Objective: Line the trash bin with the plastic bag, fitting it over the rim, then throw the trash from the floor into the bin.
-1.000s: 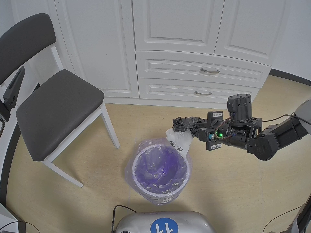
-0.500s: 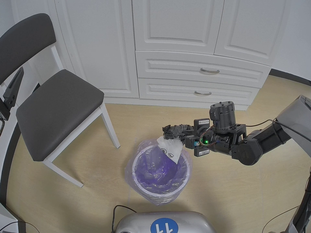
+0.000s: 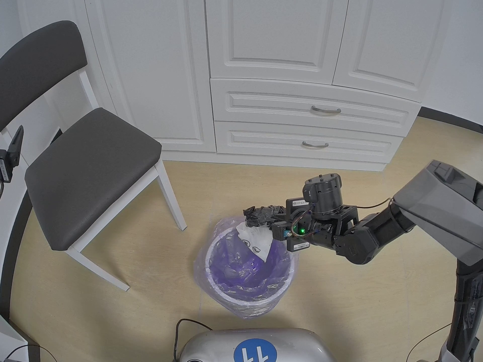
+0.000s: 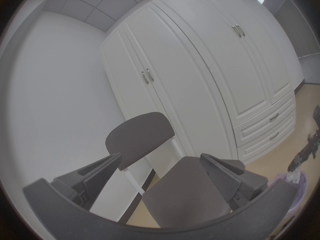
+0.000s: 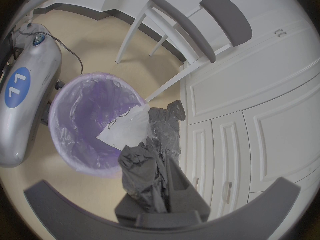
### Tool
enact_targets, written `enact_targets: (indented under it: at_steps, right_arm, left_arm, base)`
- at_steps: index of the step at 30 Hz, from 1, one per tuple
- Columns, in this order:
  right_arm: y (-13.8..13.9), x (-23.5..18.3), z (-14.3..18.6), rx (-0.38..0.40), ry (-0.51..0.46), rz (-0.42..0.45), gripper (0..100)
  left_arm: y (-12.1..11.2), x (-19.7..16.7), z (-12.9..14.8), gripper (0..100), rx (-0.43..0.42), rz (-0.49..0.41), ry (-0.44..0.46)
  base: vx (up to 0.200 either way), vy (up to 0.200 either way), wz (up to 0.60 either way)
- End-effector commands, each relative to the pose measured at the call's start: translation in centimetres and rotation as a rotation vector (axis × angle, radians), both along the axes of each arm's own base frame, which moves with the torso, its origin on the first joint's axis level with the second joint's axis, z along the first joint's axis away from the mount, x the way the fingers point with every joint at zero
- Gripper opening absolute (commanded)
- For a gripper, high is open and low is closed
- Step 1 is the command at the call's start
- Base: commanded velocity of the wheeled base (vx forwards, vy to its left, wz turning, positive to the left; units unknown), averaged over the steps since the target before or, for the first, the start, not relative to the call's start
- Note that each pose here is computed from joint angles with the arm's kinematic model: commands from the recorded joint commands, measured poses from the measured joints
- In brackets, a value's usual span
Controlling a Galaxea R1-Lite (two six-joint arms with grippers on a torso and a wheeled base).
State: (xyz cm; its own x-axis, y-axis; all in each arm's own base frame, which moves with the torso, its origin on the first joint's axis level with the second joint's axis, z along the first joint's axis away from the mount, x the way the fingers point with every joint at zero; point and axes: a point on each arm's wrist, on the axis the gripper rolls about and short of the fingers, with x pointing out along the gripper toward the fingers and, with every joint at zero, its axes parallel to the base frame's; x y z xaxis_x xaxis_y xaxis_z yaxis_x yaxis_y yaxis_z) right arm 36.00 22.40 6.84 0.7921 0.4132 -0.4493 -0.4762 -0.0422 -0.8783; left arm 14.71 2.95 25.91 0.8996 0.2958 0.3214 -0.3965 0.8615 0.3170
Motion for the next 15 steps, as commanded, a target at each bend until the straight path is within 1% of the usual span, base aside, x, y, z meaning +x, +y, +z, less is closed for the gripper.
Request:
enact_targets:
  at_steps: [1, 7, 9, 12, 15]
  right_arm:
    - [1.0, 0.8, -2.8, -0.014, 0.038, 0.004, 0]
    - [1.9, 0.0, -3.2, -0.022, 0.051, 0.030, 0]
    - [2.0, -0.1, -3.5, -0.025, 0.058, 0.034, 0]
    - [1.9, -0.3, -4.3, -0.036, 0.077, 0.033, 0]
    - [1.9, -0.6, -5.3, -0.023, 0.098, 0.021, 0]
  left_arm:
    - [0.8, 1.3, -0.6, 100, -0.005, 0.021, 0.043]
    - [0.8, 1.6, -0.8, 100, 0.002, -0.008, 0.055]
    - [0.6, 1.8, -0.8, 100, 0.003, -0.034, 0.058]
    - [0.4, 1.9, -0.7, 100, -0.022, -0.101, 0.049]
    - [0.1, 1.9, -0.6, 100, -0.058, -0.197, 0.036]
  base:
    - [0.000, 0.000, 0.00]
    - [0.000, 0.000, 0.00]
    - [0.000, 0.000, 0.00]
    - [0.000, 0.000, 0.00]
    - [0.000, 0.000, 0.00]
